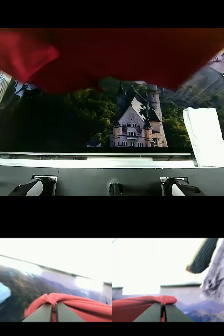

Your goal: Fold the clothes and pants, and hang the long-sleeved shirts on hangers.

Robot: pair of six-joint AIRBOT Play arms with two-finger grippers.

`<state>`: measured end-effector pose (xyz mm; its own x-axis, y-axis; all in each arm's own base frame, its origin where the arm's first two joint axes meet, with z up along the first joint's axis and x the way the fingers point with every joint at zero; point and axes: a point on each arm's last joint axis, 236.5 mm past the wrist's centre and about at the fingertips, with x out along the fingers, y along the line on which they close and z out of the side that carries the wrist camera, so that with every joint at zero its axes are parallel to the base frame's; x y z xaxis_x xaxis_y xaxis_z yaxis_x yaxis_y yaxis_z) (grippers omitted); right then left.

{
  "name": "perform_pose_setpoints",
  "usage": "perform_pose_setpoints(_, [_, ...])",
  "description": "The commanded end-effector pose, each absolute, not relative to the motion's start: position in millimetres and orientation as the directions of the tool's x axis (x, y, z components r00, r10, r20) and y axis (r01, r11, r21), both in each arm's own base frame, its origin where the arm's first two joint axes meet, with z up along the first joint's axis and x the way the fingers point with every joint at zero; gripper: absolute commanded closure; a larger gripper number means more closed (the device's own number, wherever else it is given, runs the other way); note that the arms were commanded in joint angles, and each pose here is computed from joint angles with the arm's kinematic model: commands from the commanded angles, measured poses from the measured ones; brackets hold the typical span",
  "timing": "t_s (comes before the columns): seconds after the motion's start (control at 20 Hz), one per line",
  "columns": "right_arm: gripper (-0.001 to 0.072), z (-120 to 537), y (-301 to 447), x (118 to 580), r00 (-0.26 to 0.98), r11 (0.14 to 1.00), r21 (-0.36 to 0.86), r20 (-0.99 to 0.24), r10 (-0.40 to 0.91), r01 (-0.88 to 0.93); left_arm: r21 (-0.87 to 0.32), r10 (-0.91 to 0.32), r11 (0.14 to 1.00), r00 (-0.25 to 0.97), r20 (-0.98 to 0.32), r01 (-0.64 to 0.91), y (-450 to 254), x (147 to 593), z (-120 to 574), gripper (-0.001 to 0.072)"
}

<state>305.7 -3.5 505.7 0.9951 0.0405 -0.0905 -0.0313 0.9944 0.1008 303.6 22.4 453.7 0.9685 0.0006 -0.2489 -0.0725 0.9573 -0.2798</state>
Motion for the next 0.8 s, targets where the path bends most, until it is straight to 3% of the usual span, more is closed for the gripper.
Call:
perform_pose_setpoints(0.0, [0.0683, 516.3, -10.0, 266.0, 0.998, 0.992, 0.127, -0.067, -0.019, 0.027, -0.291, 0.149, 0.937, 0.975, -0.167, -0.193, 39.5, 244.7, 474.7, 0.0693])
perform_pose_setpoints(0.2, [0.0683, 471.4, -16.0, 302.5, 0.975, 0.980, 0.190, -0.223, -0.011, 0.055, -0.258, 0.138, 0.945, 0.961, -0.242, -0.200, 43.9, 264.9, 455.7, 0.0693])
perform_pose_setpoints(0.35, [0.0683, 379.1, -19.9, 360.2, 0.868, 0.965, 0.243, -0.495, 0.037, 0.098, -0.225, -0.005, 0.968, 0.886, -0.464, -0.112, 33.8, 325.9, 390.1, 0.0693])
perform_pose_setpoints(0.5, [0.0683, 266.9, -24.0, 420.1, 0.669, 0.952, 0.268, -0.736, 0.102, 0.149, -0.278, -0.154, 0.959, 0.737, -0.658, -0.048, 28.8, 401.0, 301.4, 0.0693])
perform_pose_setpoints(0.75, [0.0683, 114.0, -28.8, 505.4, 0.459, 0.930, 0.306, -0.869, 0.186, 0.202, -0.313, -0.255, 0.949, 0.505, -0.824, -0.031, 10.9, 515.5, 125.5, 0.0693])
